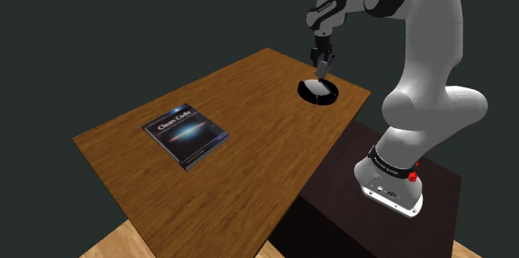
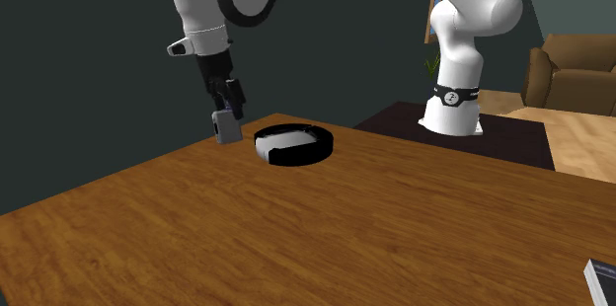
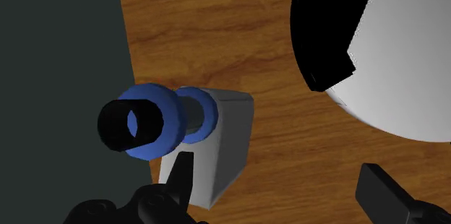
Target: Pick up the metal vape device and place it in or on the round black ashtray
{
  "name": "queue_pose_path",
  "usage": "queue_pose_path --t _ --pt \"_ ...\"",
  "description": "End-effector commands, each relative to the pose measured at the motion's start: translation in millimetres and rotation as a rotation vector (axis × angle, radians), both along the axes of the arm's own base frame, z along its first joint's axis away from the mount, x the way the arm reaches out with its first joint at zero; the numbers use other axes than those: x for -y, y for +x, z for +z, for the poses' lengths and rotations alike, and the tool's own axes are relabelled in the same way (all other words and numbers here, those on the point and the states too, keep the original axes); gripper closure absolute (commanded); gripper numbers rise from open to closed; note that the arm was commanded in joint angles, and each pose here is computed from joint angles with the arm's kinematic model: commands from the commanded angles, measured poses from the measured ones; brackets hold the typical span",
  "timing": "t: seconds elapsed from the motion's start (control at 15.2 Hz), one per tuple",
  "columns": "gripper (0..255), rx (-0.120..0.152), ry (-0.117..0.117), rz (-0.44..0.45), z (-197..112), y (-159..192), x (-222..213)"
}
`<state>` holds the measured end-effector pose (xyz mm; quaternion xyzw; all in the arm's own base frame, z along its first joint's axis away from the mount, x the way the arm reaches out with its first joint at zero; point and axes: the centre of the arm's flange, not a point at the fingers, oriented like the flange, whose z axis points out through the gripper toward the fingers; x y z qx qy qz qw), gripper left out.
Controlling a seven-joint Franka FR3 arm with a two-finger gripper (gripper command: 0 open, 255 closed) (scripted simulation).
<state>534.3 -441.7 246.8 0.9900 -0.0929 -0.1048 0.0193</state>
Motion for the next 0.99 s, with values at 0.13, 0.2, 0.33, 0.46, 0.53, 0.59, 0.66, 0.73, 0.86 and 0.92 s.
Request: queue_pose_path --t 0.13,0.2,0.33,0.46,0.53,0.59,0.66,0.73,0.86,0.92 --pt "255 -0.009 0.038 -0.01 -19.0 1.1 -6.7" --pt "255 -0.009 0.038 -0.011 -18.8 -1.6 -5.1" --pt "255 -0.009 0.038 -0.011 -14.1 2.2 -4.6" --pt "255 -0.009 0.038 -0.011 -14.0 3.3 -4.8" --pt "255 -0.009 0.038 -0.011 -12.6 3.4 -6.8" --pt "255 -0.009 0.039 -0.011 -9.9 -1.3 -6.4" --pt "255 -0.009 0.039 -0.012 -13.4 -0.5 -3.3" --pt "255 -0.009 0.038 -0.01 -15.9 -0.5 -7.3" --pt "255 0.043 0.001 -0.003 16.3 9.2 -4.8" --pt "0 0.043 0.001 -0.003 16.3 9.2 -4.8"
